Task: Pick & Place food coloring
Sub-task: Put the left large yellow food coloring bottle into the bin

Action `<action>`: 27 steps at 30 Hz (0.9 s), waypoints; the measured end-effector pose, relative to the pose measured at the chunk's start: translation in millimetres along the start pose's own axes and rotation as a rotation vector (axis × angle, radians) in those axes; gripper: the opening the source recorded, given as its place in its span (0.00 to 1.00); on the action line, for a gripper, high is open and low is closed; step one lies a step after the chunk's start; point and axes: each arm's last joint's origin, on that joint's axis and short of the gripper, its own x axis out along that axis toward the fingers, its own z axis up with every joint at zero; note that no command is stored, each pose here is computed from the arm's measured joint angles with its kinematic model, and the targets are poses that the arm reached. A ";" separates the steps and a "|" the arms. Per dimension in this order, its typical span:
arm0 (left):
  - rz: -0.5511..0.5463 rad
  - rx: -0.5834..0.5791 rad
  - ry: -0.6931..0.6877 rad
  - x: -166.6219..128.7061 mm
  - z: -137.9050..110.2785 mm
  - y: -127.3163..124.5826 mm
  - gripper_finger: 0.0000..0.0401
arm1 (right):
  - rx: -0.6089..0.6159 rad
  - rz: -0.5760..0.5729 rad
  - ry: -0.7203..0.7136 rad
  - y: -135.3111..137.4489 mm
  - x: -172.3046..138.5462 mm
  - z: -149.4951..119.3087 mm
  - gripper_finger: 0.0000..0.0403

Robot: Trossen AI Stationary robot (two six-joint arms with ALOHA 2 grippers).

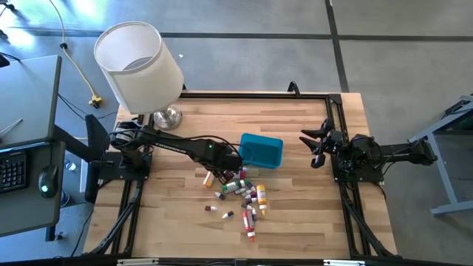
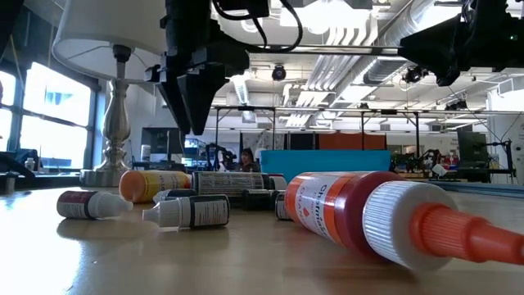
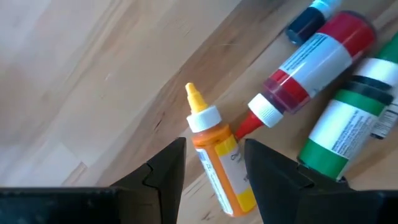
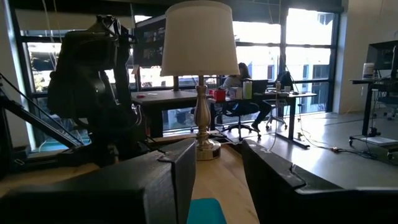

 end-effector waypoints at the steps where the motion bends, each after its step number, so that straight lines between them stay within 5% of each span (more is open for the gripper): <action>1: -0.008 -0.002 -0.007 0.0 0.7 -0.8 0.40 | 0.000 0.000 0.000 0.0 0.0 0.0 0.31; 12: -0.086 -0.037 -0.010 4.5 5.4 -8.5 0.40 | -0.034 -0.012 -0.001 -0.4 0.0 0.2 0.31; 20: 0.010 -0.086 0.048 20.7 2.8 -7.0 0.40 | -0.056 -0.089 -0.088 -3.4 0.0 9.4 0.31; 27: 0.000 -0.060 0.059 24.3 3.4 -9.7 0.40 | -0.043 0.155 -0.170 4.8 6.3 16.2 0.31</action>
